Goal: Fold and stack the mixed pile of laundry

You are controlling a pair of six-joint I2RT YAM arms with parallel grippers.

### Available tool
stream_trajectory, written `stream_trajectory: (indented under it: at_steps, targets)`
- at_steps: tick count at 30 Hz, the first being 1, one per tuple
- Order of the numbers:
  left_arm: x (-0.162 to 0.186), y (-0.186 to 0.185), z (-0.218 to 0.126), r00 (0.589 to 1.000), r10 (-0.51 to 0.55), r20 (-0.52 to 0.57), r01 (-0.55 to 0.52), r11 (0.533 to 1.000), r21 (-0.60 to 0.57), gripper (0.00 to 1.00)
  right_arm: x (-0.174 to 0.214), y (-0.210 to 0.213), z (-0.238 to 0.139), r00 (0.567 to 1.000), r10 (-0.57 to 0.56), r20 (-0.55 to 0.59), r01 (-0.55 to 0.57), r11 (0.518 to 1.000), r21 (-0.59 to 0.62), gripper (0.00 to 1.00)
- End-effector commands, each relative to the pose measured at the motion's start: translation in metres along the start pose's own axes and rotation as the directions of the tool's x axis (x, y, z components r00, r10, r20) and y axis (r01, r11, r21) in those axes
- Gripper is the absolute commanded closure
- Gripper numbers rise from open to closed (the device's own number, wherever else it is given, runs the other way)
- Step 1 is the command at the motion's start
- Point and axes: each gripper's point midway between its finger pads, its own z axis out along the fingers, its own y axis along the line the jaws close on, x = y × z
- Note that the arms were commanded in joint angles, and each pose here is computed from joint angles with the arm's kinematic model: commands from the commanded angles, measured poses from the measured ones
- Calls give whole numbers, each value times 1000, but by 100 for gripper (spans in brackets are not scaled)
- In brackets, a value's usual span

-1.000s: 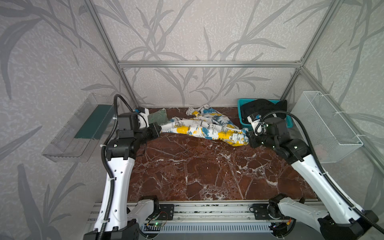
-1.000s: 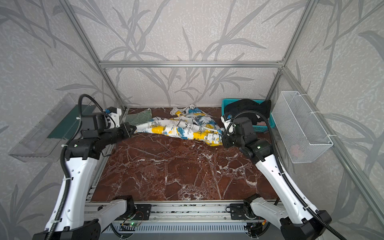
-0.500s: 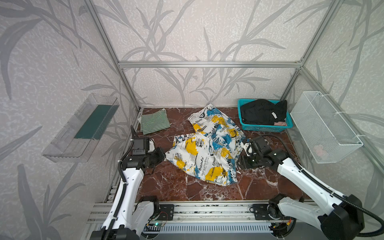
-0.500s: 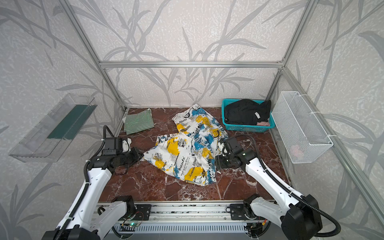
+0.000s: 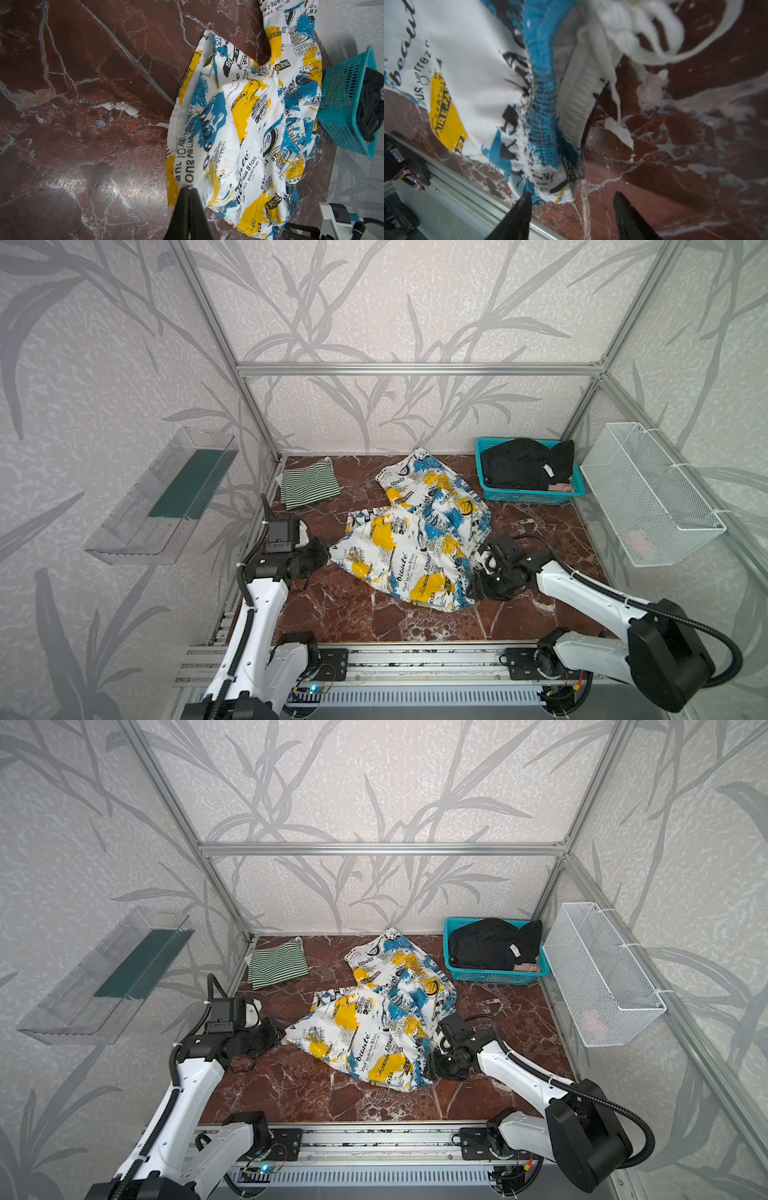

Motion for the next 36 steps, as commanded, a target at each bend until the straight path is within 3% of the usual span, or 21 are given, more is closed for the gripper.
stream_trajectory:
  at_steps: [1,14,16,21,25,28,32,36]
  targets:
    - [3,7,1,1000,-14,5,14,1000,-18,100,8,9,3,999,51,-6,-51,995,-81,37]
    - [3,5,2,1000,-21,13,21,1000,-4,100,3,7,36,987,162,-26,-164,978,-126,45]
    - [3,5,1,1000,-21,15,21,1000,-3,100,1,6,37,985,170,-21,-171,979,-115,53]
    - [3,5,1,1000,-23,14,23,1000,-2,100,-2,-3,31,988,157,7,-156,987,-45,86]
    - [4,4,-2,1000,-19,12,19,1000,-2,100,-7,-21,0,996,69,58,-76,988,134,97]
    - [4,-2,-4,1000,-3,1,3,1000,22,100,-18,-21,-35,993,0,117,-25,976,217,100]
    - [5,-26,-19,999,48,-21,-46,992,120,100,-29,-5,-85,980,-91,178,44,967,249,100]
    - [-7,-38,-57,992,106,61,-112,988,103,100,-33,18,-130,960,-179,215,127,964,235,100]
